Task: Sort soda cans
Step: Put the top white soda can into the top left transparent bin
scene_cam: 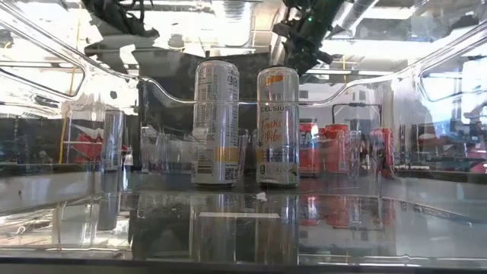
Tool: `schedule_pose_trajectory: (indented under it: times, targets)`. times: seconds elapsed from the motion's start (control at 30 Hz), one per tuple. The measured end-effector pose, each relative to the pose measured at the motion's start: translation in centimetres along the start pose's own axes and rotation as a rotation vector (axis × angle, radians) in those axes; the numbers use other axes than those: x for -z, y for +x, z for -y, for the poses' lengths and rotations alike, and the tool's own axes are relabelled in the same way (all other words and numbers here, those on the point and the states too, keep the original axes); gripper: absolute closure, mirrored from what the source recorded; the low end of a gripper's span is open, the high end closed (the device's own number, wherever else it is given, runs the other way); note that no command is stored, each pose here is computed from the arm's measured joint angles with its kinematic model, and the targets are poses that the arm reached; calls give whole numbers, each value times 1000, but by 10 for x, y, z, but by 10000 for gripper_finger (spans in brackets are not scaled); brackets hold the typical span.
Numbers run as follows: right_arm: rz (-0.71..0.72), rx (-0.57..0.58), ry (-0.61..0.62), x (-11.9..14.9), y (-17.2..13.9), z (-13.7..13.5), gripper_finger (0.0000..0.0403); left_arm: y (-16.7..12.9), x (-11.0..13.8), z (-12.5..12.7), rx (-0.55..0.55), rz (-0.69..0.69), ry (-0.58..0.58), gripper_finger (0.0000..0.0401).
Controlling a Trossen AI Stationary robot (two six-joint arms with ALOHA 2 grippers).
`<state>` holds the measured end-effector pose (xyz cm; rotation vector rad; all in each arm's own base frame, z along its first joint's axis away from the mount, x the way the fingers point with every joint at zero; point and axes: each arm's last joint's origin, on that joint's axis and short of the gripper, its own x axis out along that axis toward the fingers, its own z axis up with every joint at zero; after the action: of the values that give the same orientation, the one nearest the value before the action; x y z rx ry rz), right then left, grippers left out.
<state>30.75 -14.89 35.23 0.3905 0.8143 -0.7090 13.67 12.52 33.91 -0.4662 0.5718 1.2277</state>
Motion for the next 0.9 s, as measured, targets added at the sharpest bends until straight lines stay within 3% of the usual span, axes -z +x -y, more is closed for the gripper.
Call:
schedule_pose_trajectory:
  times: [0.2, 0.3, 0.9]
  targets:
    - [-40, -27, -22, 5, -1, -6, 172, 36, -1, -28, -150, -201, -117, 16]
    - [-42, -28, -27, 5, -1, -5, 155, 49, -1, -31, -180, -250, -74, 4]
    - [-82, -12, -38, 8, 0, 0, 147, 73, -6, -26, -330, -176, -205, 2]
